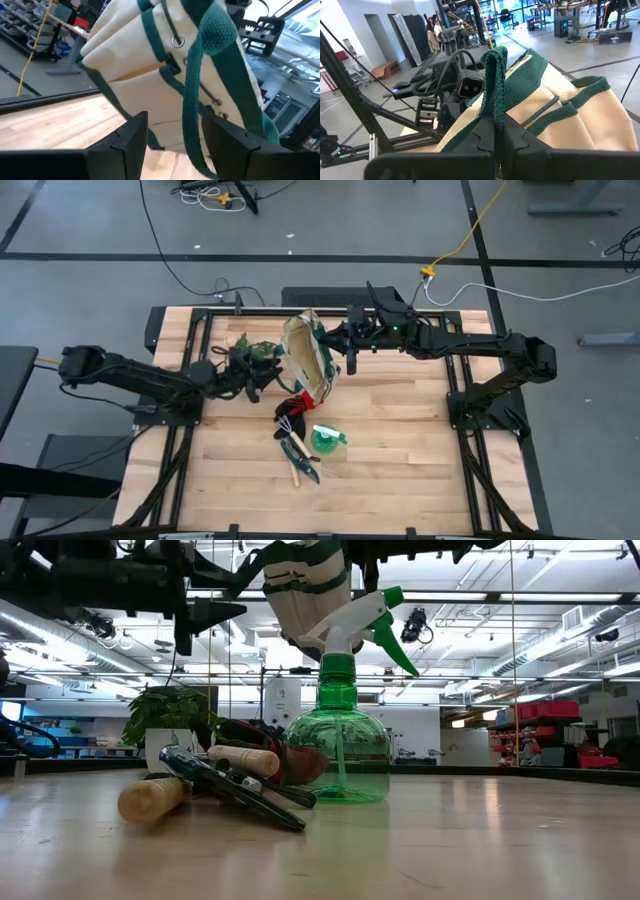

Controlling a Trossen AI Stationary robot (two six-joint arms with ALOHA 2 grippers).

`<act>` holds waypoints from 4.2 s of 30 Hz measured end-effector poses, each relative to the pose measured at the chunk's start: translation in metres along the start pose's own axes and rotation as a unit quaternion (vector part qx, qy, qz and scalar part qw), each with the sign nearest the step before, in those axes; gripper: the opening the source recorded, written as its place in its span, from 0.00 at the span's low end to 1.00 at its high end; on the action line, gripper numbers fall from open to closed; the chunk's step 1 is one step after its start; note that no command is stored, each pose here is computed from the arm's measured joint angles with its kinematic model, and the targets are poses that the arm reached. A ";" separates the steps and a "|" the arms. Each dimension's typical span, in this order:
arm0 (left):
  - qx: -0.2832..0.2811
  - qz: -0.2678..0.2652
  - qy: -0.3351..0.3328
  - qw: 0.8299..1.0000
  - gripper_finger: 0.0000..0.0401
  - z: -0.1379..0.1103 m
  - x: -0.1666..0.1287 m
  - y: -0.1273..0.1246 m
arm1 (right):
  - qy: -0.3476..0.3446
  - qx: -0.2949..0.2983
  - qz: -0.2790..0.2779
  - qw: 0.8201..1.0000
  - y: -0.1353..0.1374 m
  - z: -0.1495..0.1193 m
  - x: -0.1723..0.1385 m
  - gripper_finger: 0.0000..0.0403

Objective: Pick & Place Garden tools in Gardening bag
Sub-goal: Prepare the white gardening bag on the table

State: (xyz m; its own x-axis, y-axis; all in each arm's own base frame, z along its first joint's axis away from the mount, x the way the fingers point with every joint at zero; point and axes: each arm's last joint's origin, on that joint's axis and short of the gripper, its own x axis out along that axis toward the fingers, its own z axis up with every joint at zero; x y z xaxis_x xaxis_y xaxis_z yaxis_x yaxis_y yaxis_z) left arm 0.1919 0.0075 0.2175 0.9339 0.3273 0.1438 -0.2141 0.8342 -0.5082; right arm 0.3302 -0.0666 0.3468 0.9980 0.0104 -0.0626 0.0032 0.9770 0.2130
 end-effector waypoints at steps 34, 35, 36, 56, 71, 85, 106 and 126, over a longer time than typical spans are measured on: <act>0.002 -0.016 0.002 1.000 0.02 -0.002 0.004 0.003 | 0.051 0.000 -0.011 0.999 -0.002 -0.010 -0.001 0.00; 0.002 -0.016 0.002 1.000 0.02 -0.002 0.004 0.003 | 0.055 0.000 -0.012 0.998 -0.002 -0.011 -0.001 0.00; 0.003 -0.017 0.002 1.000 0.02 -0.001 0.004 0.003 | 0.059 0.001 -0.014 0.998 -0.003 -0.011 -0.001 0.00; 0.014 -0.014 0.006 1.000 0.02 -0.002 0.004 0.003 | 0.149 0.007 -0.144 0.978 -0.009 -0.014 -0.033 0.00; 0.015 -0.013 0.009 1.000 0.02 -0.003 0.004 0.004 | 0.197 0.012 -0.213 0.957 -0.018 -0.022 -0.041 0.00; 0.019 -0.008 0.018 1.000 0.02 -0.005 0.004 0.005 | 0.234 0.021 -0.280 0.931 -0.033 -0.028 -0.051 0.00; 0.013 0.002 0.029 0.999 0.02 -0.007 0.005 0.007 | 0.266 0.020 -0.359 0.894 -0.043 -0.034 -0.061 0.00; -0.024 0.082 0.022 0.996 0.02 0.008 0.011 0.048 | 0.248 0.030 -0.339 0.907 -0.042 -0.031 -0.058 0.00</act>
State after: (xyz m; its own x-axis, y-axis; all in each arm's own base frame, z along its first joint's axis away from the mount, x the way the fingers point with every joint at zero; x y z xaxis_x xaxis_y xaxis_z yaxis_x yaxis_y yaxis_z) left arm 0.1902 0.0544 0.2015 0.8995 0.4365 0.0181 -0.3517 0.7481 -0.5627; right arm 0.2702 -0.1018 0.3112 0.6137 -0.4793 -0.6274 0.6240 0.7813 0.0134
